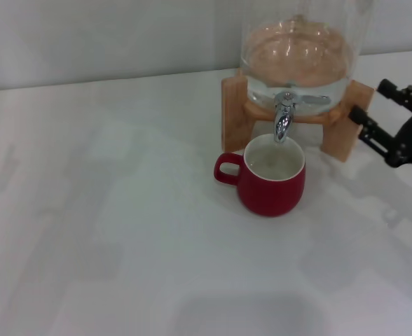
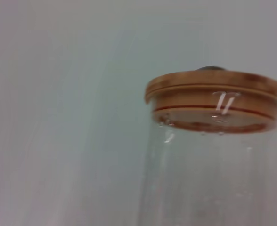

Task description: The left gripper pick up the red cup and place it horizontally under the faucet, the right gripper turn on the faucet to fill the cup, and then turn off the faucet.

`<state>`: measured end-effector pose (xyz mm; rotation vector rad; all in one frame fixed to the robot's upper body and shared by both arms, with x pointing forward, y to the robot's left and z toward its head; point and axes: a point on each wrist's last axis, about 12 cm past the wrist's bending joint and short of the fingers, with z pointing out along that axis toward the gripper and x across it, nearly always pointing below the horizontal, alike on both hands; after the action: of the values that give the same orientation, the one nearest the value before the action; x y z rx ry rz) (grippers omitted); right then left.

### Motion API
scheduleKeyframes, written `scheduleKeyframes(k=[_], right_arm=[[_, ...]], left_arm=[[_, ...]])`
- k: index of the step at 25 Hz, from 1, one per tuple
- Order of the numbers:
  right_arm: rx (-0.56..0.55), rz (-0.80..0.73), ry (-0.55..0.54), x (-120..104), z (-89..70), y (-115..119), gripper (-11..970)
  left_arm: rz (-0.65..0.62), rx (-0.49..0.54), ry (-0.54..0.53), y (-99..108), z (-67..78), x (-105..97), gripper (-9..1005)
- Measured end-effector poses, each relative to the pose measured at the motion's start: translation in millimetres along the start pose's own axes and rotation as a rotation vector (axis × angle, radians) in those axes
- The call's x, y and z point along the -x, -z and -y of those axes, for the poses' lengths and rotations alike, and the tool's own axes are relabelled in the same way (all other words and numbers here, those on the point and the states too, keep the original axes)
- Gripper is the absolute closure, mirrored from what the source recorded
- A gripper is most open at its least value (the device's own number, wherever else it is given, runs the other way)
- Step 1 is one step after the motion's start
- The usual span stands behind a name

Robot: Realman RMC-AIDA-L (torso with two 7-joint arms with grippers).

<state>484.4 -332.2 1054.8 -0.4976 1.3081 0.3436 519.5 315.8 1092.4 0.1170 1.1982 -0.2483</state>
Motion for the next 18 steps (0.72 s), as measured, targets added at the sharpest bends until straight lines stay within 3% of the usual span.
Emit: scheduleKeyframes(k=[18], right_arm=[[-0.309,0.027,0.079,8.2,39.6,33.3,349]], left_arm=[[-0.007,0.004,-0.002,-5.6,-0.5,-1.0,143]])
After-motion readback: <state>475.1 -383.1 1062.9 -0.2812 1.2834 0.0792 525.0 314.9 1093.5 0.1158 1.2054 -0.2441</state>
